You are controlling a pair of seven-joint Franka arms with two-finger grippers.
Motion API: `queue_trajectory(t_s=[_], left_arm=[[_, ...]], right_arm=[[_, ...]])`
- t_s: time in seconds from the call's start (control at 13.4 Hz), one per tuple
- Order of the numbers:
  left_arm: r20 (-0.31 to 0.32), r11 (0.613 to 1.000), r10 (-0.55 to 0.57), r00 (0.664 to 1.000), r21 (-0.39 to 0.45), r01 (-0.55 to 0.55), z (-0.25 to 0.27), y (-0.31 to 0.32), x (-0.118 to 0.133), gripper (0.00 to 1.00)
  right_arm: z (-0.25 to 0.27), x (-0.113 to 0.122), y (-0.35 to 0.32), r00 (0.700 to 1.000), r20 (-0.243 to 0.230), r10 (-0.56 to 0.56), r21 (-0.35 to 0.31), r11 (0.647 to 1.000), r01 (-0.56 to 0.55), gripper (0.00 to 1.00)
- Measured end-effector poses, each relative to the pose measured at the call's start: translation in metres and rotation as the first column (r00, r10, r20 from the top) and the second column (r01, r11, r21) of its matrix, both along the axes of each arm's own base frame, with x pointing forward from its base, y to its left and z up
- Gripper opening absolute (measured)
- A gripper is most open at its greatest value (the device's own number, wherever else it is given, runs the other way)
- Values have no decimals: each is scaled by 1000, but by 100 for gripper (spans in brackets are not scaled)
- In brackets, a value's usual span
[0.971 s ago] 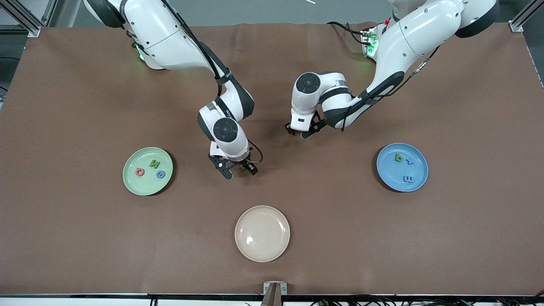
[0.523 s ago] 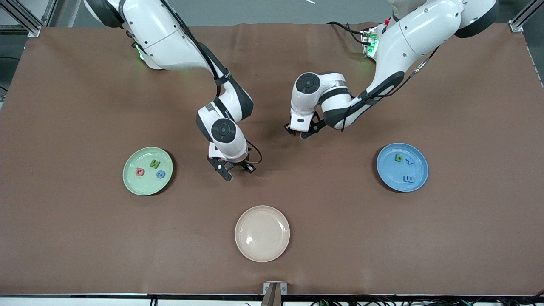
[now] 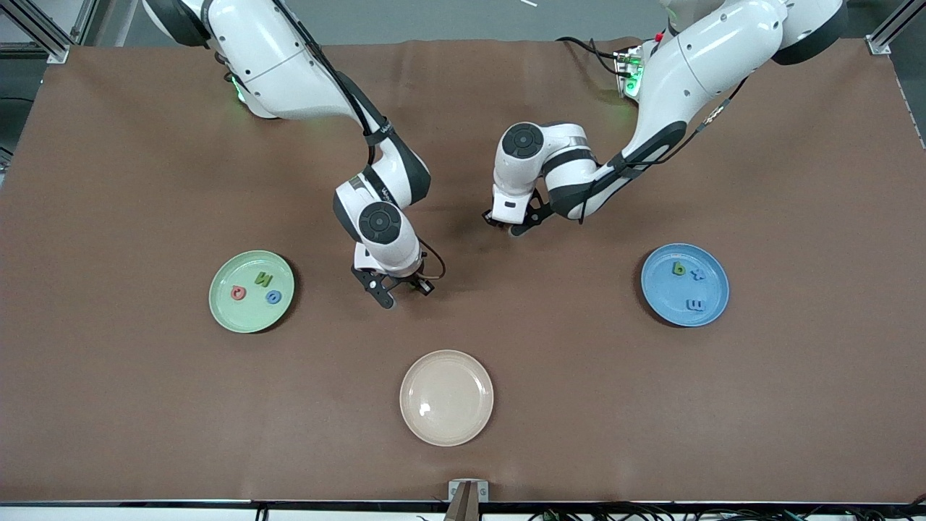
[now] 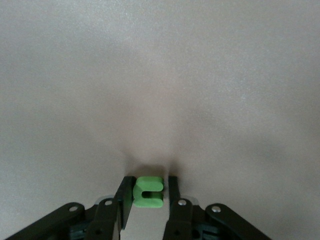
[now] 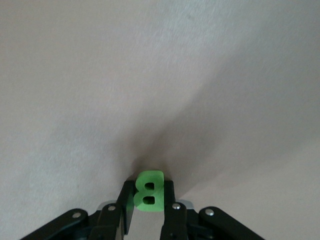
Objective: Sort upper and lower case letters into plates
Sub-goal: 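Carry the u to the blue plate while the right gripper carries B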
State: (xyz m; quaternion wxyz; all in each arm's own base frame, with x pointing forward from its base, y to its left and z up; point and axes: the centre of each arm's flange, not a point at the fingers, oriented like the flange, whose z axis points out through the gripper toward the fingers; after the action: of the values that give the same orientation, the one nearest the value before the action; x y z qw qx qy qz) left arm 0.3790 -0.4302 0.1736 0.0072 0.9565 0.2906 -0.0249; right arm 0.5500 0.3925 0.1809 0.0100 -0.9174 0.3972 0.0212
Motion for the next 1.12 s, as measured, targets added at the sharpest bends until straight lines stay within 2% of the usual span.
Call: queue_trajectory(t_s=[0.15,0.3,0.45,0.67,0.9,1.12], left_arm=[[3,1000,2,1000,0,-2,0,-1,1,28],[3,1000,22,1000,0,-22,1,-1,2,28],[12,999,43,999,-1,-43,2,2,12,28],[58,996,87,994,-25,-86,22,8,43,28],[113,996,86,990,-34,-82,57,29,84,28],[93,999,14,996,32,-17,77,65,110,28]], right_arm=[[6,17,-31,998,-48,51,-29,998,-53,28],[33,41,-79,988,-101,117,-38,992,-121,28],[68,61,-134,974,-133,182,-23,982,-187,28],[86,74,-219,946,-147,288,15,957,-289,28],[75,73,-282,921,-169,351,48,936,-348,28],[69,75,-319,903,-162,399,53,917,-395,28]])
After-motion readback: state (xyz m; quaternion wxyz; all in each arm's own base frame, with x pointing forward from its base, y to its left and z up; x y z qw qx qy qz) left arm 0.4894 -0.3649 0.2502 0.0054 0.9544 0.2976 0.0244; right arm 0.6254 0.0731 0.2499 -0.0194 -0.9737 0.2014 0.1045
